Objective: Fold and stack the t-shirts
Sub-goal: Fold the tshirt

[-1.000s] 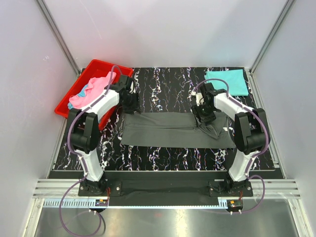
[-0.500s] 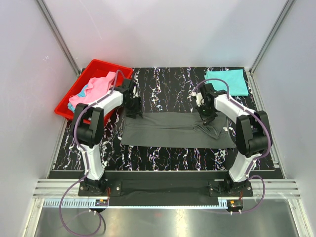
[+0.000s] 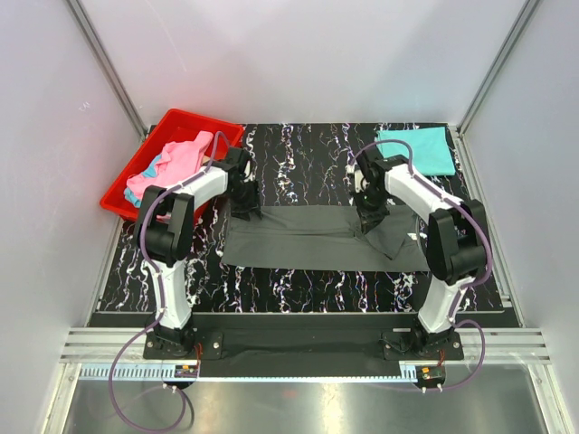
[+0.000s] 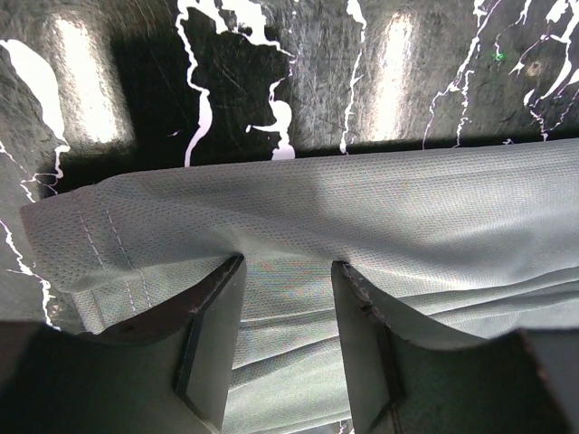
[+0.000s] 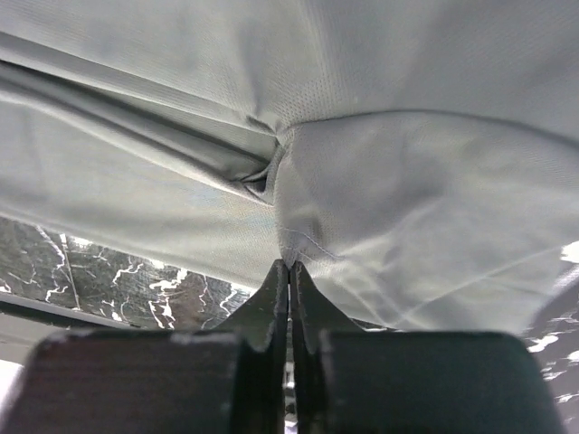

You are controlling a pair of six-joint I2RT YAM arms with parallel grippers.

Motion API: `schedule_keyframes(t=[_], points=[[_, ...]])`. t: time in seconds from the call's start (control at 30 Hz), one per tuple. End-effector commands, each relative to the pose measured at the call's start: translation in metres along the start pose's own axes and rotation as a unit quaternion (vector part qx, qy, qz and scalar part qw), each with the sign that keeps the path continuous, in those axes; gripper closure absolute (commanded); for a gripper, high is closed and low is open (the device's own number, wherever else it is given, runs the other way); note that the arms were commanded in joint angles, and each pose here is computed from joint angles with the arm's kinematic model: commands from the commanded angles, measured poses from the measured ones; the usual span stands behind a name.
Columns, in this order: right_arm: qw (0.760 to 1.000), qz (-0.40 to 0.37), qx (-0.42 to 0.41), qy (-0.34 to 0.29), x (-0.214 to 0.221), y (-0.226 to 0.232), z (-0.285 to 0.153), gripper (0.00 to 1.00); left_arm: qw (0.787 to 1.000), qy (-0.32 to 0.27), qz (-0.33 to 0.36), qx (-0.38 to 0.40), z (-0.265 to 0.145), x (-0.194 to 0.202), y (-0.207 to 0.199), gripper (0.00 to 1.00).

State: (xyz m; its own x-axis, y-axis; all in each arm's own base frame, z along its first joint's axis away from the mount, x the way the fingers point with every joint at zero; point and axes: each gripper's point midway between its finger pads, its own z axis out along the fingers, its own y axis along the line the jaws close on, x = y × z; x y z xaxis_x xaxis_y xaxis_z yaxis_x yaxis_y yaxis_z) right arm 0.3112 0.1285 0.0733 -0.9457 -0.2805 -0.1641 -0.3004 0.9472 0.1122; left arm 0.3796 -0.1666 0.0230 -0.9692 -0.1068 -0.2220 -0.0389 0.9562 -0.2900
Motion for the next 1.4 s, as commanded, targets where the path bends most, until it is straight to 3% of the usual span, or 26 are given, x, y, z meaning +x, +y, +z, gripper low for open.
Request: schedule_keyframes(t=[0.0, 0.1, 0.13, 0.27, 0.33, 0.47, 0.63, 0.8, 1.1, 1.3, 1.37], points=[[0.998, 0.030, -0.003, 0.061, 0.026, 0.010, 0.015, 0.93, 1.000, -0.011, 0.000, -0.015, 0.002, -0.006, 0.004, 0.50], [0.999, 0.029, -0.005, 0.044, 0.021, 0.012, 0.006, 0.78, 1.000, -0.009, 0.001, -0.017, 0.001, -0.005, 0.005, 0.50], [0.999, 0.029, -0.006, 0.026, 0.013, 0.015, -0.005, 0.65, 1.000, -0.011, 0.001, -0.019, 0.001, -0.006, 0.006, 0.49], [0.999, 0.042, -0.006, -0.021, -0.006, 0.018, -0.034, 0.60, 1.000, -0.010, 0.000, -0.024, -0.001, -0.006, 0.007, 0.48], [0.997, 0.059, 0.003, -0.042, -0.013, 0.016, -0.045, 0.64, 1.000, -0.014, -0.002, -0.024, -0.006, -0.007, 0.006, 0.48], [0.992, 0.104, 0.016, -0.070, -0.023, 0.002, -0.049, 0.82, 0.999, -0.040, 0.006, -0.014, -0.028, -0.015, -0.002, 0.47], [0.983, 0.135, 0.071, -0.104, -0.043, -0.027, -0.030, 0.96, 0.999, -0.047, 0.013, -0.001, -0.031, -0.020, -0.008, 0.47], [0.986, 0.125, 0.044, -0.104, -0.055, -0.021, 0.003, 0.94, 1.000, -0.023, 0.001, -0.013, -0.013, -0.009, 0.000, 0.47], [0.987, 0.153, 0.033, -0.041, -0.008, -0.001, 0.049, 0.96, 0.999, -0.024, -0.006, -0.038, -0.009, -0.010, 0.011, 0.46], [0.984, 0.161, 0.037, -0.064, -0.013, -0.001, 0.032, 0.94, 0.998, -0.028, -0.016, -0.057, -0.012, -0.011, 0.017, 0.45], [0.982, 0.167, 0.056, -0.068, -0.012, -0.007, 0.020, 0.86, 0.998, -0.036, -0.014, -0.054, -0.018, -0.015, 0.013, 0.45]])
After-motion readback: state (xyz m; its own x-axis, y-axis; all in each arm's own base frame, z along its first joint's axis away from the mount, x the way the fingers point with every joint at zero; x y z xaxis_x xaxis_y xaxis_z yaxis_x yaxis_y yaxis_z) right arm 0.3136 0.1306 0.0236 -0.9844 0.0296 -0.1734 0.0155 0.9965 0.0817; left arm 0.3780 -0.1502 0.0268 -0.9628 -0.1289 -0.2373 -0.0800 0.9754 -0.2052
